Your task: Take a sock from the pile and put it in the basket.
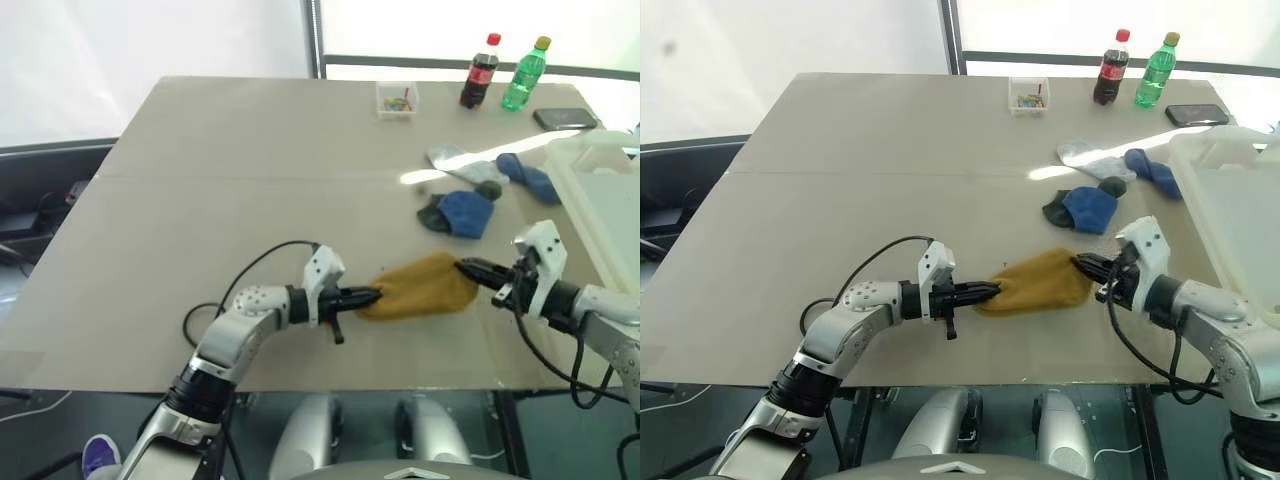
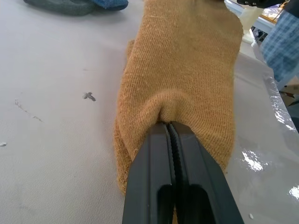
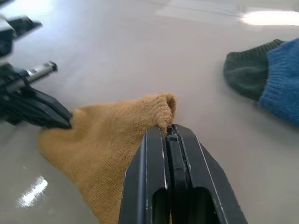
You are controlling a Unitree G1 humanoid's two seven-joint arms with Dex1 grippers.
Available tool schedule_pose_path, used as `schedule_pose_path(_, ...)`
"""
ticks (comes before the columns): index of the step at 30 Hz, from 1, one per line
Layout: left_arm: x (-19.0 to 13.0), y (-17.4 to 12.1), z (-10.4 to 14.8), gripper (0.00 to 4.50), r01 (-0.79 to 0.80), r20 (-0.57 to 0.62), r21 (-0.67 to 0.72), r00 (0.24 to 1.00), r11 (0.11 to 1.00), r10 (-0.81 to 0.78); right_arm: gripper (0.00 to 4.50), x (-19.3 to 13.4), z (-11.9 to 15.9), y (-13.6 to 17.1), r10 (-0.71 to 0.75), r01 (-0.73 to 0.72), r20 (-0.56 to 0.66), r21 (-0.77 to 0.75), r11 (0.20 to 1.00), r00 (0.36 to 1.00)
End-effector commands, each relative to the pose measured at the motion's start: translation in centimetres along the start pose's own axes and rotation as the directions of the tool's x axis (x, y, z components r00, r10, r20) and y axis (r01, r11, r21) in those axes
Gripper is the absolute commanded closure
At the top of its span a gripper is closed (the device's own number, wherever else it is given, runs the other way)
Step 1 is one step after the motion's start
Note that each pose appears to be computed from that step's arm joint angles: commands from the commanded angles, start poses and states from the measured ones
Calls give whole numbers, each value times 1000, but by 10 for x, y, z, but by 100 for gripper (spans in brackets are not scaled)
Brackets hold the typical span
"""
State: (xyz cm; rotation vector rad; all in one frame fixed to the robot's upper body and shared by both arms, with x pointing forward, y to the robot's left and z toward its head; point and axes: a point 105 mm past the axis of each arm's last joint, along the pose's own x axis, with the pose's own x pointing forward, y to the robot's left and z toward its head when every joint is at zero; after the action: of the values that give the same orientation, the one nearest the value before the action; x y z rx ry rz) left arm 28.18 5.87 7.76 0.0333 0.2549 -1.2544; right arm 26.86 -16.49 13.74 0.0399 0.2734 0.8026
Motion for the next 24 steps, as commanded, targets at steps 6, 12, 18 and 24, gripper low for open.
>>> schedule_pose_path(6,-1,3,-10,450,-27,-29,-8,999,1000,27,220,-10,10,-7,-40,46,54,-106,993,998)
schedule_pose_path(12,-2,5,-9,450,-37,-24,-12,999,999,37,401,-2,23,15,121,-105,93,-162,981,988)
schedule_pose_path(18,-8,4,-4,450,-38,14,-42,999,998,39,448,32,-31,20,139,-147,-55,-166,975,989)
schedule_pose_path(24,-29,-6,31,364,12,161,-105,987,994,5,450,38,-42,7,94,-104,-66,-171,980,993)
